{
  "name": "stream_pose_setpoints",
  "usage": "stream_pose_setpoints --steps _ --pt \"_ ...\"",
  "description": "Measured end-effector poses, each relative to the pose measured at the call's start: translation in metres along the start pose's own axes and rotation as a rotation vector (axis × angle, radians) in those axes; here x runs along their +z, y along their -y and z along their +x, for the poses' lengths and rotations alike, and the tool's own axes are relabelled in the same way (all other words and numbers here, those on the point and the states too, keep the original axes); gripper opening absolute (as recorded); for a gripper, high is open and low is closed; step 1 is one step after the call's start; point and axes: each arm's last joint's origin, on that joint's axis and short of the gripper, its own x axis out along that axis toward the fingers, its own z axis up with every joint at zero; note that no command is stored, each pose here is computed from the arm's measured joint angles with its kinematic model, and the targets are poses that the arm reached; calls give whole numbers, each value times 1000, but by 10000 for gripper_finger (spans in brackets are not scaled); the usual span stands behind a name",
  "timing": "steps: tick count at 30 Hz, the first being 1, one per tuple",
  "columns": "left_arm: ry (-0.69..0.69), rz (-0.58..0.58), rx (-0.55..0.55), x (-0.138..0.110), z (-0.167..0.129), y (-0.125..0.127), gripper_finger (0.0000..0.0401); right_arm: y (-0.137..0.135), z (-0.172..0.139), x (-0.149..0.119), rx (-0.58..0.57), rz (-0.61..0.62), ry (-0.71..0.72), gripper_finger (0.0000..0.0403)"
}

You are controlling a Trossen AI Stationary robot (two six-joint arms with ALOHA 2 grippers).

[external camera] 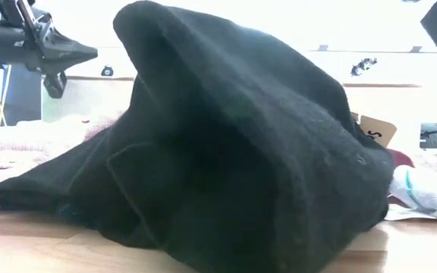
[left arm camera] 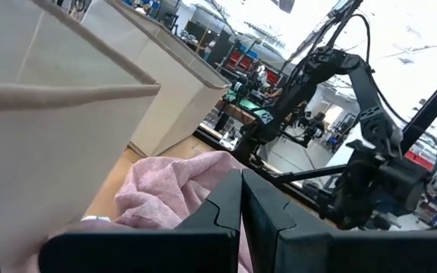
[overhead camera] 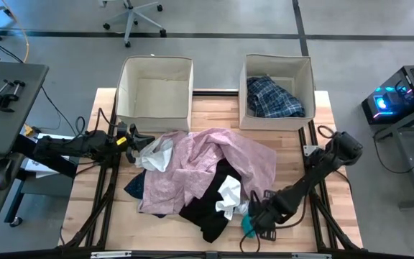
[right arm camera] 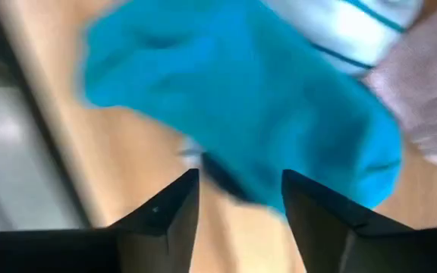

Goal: Sort clothes
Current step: Put the blue sock into the top right laundry bin

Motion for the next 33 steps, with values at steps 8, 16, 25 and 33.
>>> stream_pose_setpoints --steps 8,16,25,33 --pt "-32 -12 18 -3 0 -2 0 17 -6 -25 -56 330 33 149" --pt "-34 -11 19 -3 0 -2 0 43 -4 -43 106 685 94 195" --pt "-37 -10 20 -4 0 -2 0 78 24 -61 324 1013 120 203" --pt "-37 -14 19 -4 0 -2 0 83 32 -60 424 1040 223 166"
